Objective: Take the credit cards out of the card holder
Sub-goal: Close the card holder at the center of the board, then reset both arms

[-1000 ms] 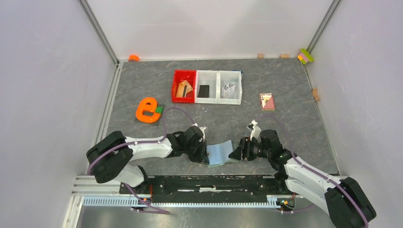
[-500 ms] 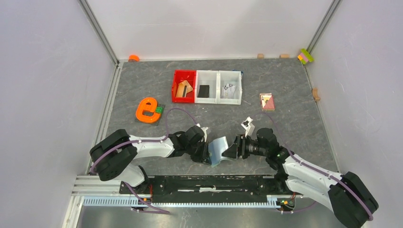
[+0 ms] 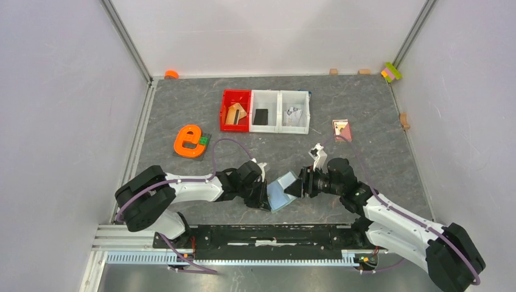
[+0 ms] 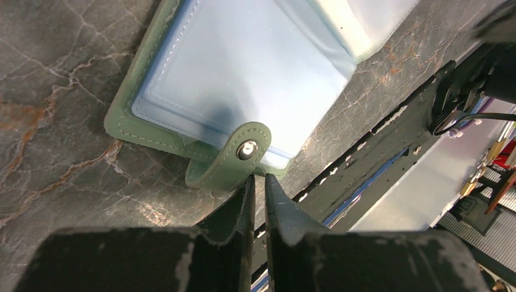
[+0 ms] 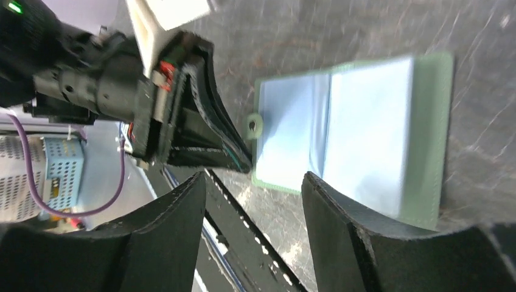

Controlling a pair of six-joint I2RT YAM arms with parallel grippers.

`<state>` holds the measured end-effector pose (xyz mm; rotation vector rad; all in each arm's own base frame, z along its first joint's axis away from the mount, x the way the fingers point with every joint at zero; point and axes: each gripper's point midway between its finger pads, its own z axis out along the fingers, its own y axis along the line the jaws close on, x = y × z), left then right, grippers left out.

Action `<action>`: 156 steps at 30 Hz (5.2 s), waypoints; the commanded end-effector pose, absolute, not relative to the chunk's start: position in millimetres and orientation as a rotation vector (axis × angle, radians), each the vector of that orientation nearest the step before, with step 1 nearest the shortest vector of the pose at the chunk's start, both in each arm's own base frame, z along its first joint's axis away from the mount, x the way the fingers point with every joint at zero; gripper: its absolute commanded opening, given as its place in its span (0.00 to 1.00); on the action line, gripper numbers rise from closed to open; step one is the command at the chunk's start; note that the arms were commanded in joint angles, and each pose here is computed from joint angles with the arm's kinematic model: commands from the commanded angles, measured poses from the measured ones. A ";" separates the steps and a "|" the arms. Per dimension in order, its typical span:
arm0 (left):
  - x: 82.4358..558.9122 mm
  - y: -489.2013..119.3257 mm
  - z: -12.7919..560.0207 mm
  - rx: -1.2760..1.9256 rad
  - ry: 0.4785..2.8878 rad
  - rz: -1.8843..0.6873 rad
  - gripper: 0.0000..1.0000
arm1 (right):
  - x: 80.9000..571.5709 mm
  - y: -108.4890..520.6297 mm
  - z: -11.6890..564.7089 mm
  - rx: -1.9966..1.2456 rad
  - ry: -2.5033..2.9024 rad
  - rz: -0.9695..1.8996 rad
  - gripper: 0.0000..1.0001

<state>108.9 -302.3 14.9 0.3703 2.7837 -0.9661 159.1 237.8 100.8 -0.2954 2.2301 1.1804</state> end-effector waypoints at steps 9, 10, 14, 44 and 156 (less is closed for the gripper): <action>119.8 -282.2 16.7 0.336 2.774 -0.787 0.19 | 202.6 185.3 90.0 -0.348 2.305 0.596 0.75; 120.5 -280.1 19.9 0.337 2.771 -0.772 0.20 | 205.3 178.7 84.6 -0.352 2.326 0.534 0.76; 120.1 -267.3 30.0 0.343 2.778 -0.695 0.23 | 206.4 163.6 64.7 -0.401 2.420 0.382 0.77; 177.5 -275.9 6.1 0.411 2.770 -0.307 0.45 | 159.3 224.8 47.5 -0.338 2.402 1.006 0.40; 267.7 -195.1 158.9 0.070 2.326 -0.383 0.62 | 274.6 94.1 171.5 -0.186 1.855 -0.279 0.62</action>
